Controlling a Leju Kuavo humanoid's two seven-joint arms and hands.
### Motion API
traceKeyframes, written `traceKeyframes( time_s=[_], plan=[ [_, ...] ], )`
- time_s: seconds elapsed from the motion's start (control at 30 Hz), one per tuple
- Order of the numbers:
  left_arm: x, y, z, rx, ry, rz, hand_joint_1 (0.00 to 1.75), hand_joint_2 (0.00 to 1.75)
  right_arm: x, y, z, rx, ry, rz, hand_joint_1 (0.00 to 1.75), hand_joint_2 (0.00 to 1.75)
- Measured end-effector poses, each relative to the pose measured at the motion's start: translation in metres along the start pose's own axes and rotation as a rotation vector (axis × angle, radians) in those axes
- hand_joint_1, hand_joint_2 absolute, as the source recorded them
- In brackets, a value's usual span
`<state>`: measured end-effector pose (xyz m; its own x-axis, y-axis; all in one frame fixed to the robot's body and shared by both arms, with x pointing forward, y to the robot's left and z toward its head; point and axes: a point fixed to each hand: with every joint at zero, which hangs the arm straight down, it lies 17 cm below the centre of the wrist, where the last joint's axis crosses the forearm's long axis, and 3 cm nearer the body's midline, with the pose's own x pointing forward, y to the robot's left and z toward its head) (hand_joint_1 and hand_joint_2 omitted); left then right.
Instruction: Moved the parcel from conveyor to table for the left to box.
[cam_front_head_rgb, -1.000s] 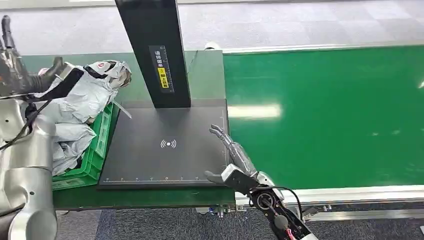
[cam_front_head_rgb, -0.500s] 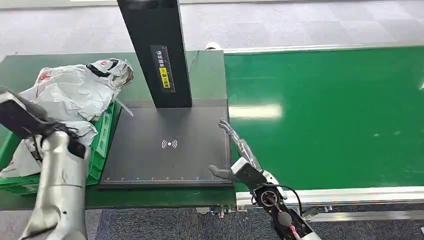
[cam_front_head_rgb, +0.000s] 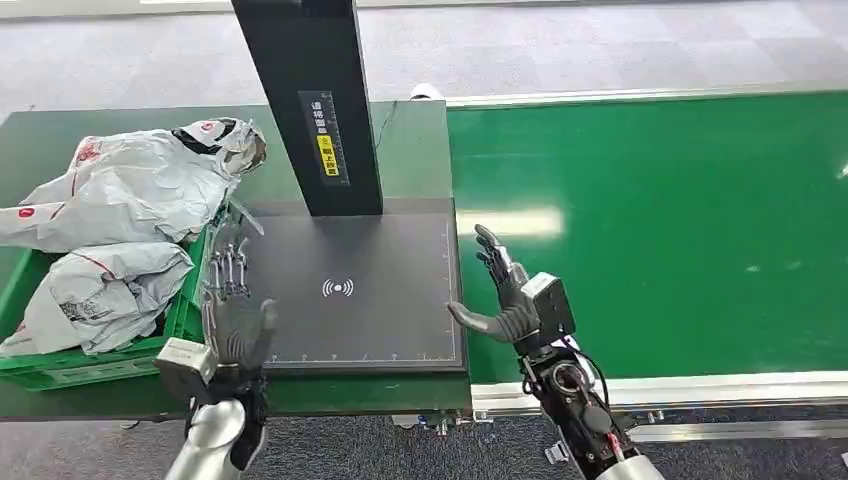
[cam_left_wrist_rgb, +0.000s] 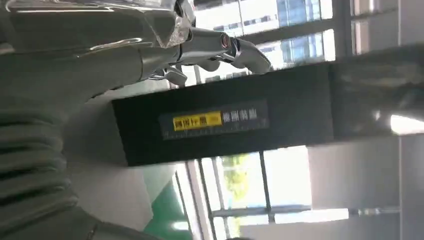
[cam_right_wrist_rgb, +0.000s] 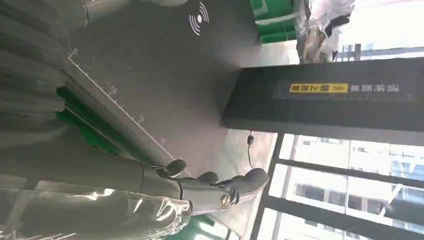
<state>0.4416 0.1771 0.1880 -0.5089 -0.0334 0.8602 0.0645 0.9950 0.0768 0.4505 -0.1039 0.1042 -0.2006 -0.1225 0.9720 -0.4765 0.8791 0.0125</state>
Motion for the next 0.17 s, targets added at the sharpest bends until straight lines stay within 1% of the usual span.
traceKeyframes(
  time_s=[0.07,0.17],
  plan=[
    [0.000,-0.016,0.011,-0.067,0.017,0.000,0.00,1.75,-0.001,0.002,0.001,0.012,0.000,-0.006,0.00,1.75],
    [-0.006,-0.030,0.026,-0.121,0.055,0.006,0.00,1.75,0.000,0.004,-0.001,0.027,-0.003,-0.010,0.00,1.75]
  ],
)
